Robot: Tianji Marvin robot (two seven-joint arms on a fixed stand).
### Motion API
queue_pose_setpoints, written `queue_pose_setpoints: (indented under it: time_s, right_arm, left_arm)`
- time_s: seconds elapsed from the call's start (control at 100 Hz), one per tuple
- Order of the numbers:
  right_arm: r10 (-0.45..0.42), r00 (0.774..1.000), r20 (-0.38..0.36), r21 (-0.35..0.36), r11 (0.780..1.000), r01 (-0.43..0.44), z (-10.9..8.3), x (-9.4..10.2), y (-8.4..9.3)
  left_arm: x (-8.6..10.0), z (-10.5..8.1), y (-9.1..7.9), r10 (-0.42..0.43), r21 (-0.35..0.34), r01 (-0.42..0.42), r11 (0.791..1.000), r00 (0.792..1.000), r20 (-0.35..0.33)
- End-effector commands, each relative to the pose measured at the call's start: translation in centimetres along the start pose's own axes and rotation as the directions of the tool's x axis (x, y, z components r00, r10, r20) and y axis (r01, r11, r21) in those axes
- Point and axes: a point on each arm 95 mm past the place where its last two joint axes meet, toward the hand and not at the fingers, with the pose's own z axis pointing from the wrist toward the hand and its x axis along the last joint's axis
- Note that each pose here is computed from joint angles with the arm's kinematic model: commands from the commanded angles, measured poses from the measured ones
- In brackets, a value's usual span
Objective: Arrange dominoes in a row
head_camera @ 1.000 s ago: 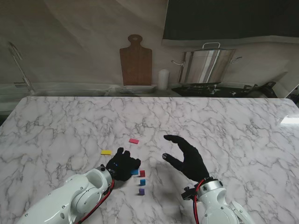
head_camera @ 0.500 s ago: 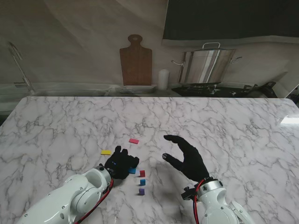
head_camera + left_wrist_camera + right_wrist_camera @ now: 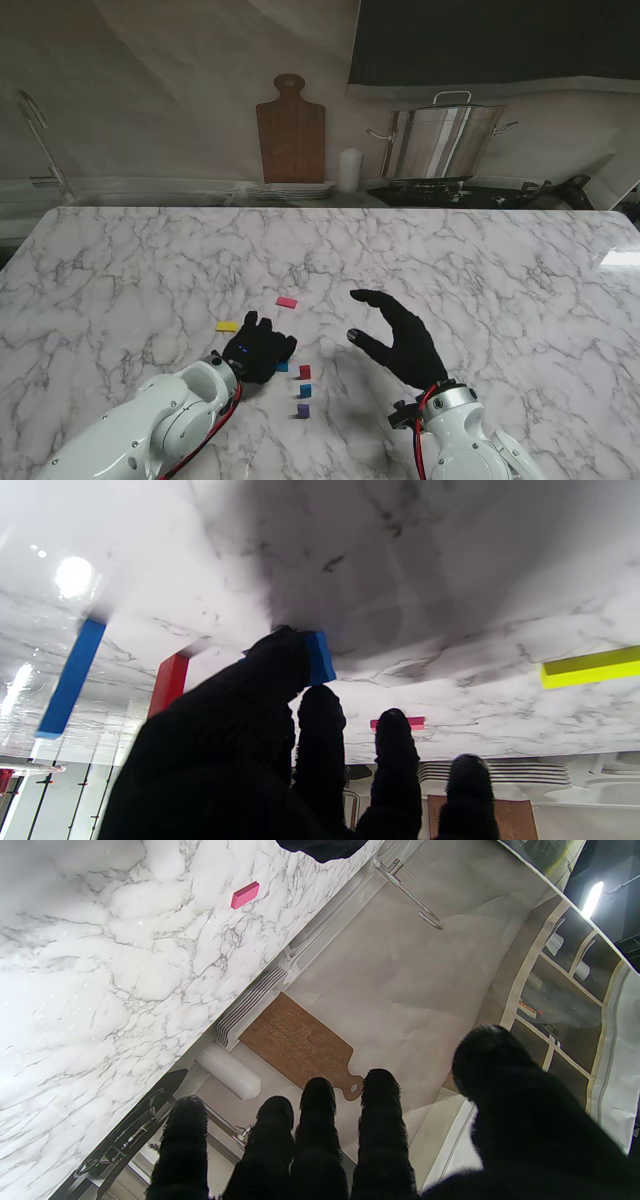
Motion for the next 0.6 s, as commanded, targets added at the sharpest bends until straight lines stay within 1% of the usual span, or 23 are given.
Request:
queue_pose_setpoints:
  time_s: [0.0, 0.59]
  right_arm:
    - [0.002, 1.0, 0.007, 0.005, 1.0, -0.002, -0.11, -0.11, -0.2]
    - [-0.001, 1.0, 0.007, 0.008, 1.0, 0.001, -0.11, -0.08, -0.24]
  left_arm:
    - [0.03, -0.11, 0.75, -0.005, -0.027, 0.005, 1.0, 1.0, 0.004]
    - [0.0, -0.31, 0.73, -0.02, -0.021, 0.02, 1.0, 1.0, 0.002]
